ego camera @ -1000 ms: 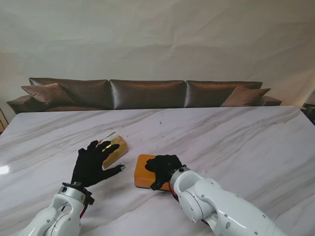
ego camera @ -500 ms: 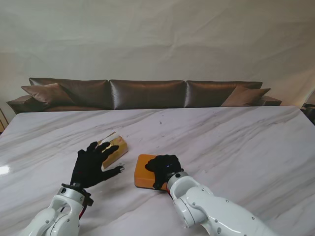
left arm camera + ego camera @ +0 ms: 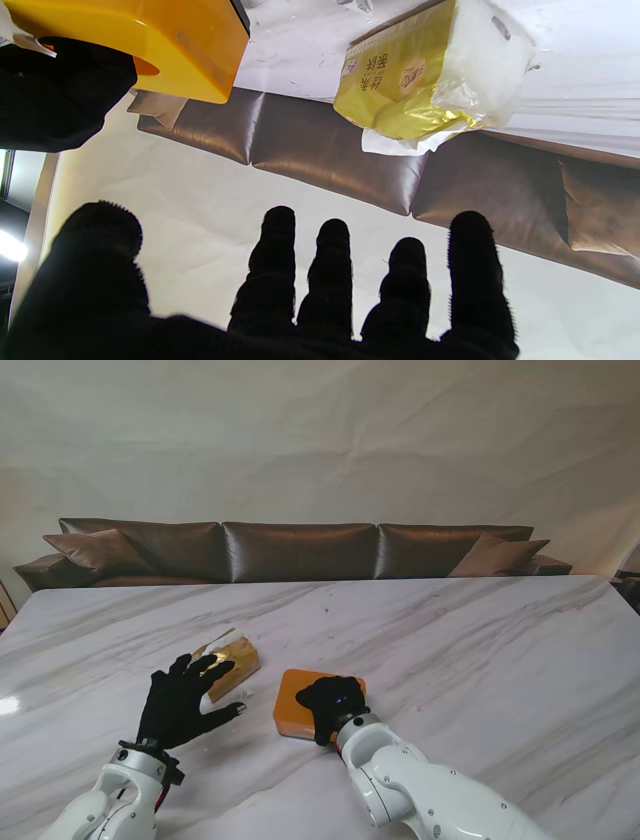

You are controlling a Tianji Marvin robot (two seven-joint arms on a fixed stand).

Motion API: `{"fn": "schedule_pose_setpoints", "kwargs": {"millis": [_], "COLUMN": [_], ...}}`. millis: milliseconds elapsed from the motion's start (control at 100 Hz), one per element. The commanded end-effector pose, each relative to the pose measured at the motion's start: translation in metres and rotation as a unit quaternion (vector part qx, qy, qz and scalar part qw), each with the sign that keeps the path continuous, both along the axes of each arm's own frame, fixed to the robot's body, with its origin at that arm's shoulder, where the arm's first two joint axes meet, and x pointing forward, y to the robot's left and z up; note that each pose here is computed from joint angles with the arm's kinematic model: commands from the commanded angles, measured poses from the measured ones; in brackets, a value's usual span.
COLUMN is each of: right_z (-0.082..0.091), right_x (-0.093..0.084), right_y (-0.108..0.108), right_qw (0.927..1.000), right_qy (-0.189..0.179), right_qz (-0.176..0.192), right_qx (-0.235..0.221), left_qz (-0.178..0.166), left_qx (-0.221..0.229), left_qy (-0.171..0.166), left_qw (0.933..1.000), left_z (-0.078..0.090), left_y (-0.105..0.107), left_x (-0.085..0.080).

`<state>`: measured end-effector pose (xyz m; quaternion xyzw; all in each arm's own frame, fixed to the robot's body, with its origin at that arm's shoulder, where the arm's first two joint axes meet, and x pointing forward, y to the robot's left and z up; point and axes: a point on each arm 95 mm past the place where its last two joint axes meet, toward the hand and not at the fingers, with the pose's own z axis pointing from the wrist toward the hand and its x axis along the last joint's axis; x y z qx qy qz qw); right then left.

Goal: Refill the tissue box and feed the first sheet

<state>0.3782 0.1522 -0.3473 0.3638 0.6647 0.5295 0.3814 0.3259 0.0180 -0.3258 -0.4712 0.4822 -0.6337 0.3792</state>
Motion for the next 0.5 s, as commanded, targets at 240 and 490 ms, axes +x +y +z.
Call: {"fn": "schedule_pose_setpoints", "kwargs": {"millis": [240,490], "right_z": [0.041,0.058], "right_x": [-0.008,-0.017], "right_y": [-0.013,-0.036], "right_qw": [0.9987,0.9925], "right_qy": [-0.016,-0.026], "right_qz": [-0.035,-0.083], "right_qx": [0.033,0.086], "left_qz": [-0.012,-0.044], "left_qx": [-0.023,-0.083], "left_qy": [0.006,0.017], "left_qw": [0.9996,0.9954], "left_z": [-0.004,-0.007], "left_y": [-0.01,-0.023], "left_x": [-0.002,0.0]}}
